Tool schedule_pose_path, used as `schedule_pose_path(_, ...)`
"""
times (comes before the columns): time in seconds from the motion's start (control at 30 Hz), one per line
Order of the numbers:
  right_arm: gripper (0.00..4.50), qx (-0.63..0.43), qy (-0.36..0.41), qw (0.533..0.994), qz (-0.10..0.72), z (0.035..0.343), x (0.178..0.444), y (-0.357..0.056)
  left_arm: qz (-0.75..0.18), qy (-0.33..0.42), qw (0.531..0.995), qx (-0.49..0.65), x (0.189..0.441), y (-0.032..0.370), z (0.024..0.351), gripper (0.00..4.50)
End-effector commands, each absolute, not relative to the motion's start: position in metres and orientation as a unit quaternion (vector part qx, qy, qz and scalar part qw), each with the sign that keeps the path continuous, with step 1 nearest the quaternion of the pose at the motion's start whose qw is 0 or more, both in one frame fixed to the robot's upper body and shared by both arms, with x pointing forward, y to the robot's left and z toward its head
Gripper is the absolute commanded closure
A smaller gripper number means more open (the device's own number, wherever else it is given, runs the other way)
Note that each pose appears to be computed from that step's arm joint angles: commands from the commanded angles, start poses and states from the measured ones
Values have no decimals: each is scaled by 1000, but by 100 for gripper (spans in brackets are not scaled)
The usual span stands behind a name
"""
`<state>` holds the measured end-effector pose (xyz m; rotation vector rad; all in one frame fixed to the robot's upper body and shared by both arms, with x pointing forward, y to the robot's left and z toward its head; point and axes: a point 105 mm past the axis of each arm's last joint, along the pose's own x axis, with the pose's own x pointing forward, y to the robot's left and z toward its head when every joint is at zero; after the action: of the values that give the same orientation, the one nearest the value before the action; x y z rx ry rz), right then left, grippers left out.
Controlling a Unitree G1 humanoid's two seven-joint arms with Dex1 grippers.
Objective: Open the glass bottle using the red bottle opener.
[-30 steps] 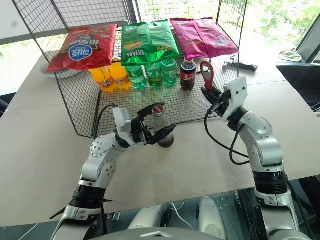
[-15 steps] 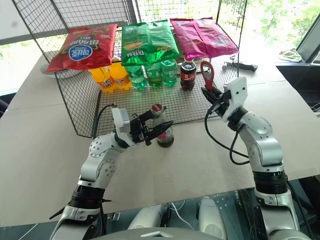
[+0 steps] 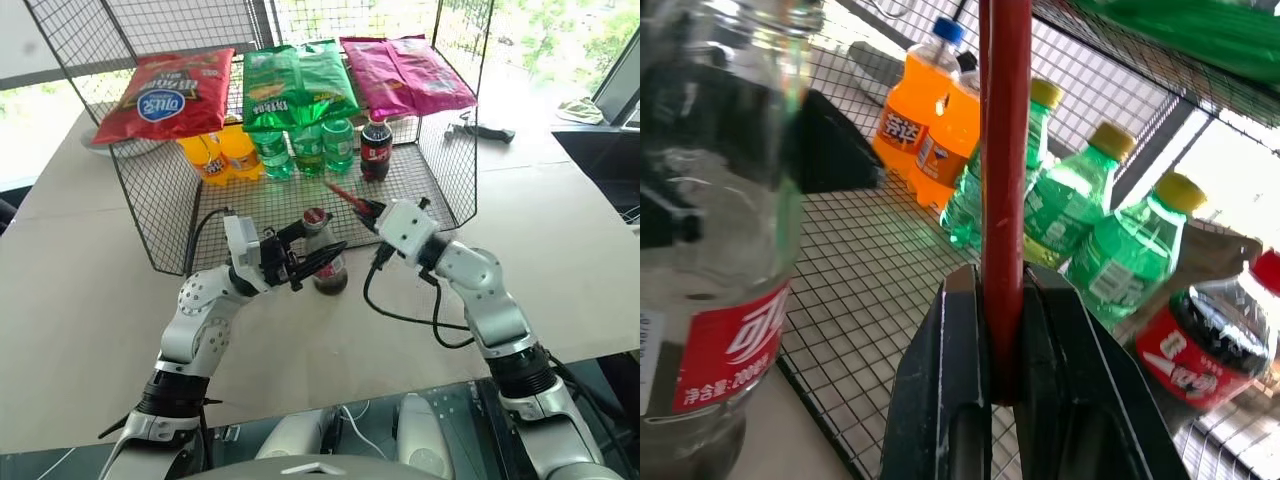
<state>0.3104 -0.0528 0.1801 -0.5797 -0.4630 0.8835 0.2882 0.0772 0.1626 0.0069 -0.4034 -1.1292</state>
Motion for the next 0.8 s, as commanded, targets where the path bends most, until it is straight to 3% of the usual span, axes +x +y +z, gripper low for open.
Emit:
schedule_pose_path(0.03, 450, -310, -278, 803, 426, 187, 295, -40, -537, -197, 820, 10, 286, 76, 167, 213)
schedule_pose_path(0.33, 450, -402, -302, 745, 438, 166, 290, -30, -541, -194, 818, 9, 287, 75, 167, 213)
schedule_pose_path(0.8, 450, -474, -362, 712, 371, 159, 296, -30, -545, -191, 816, 4, 287, 72, 166, 213)
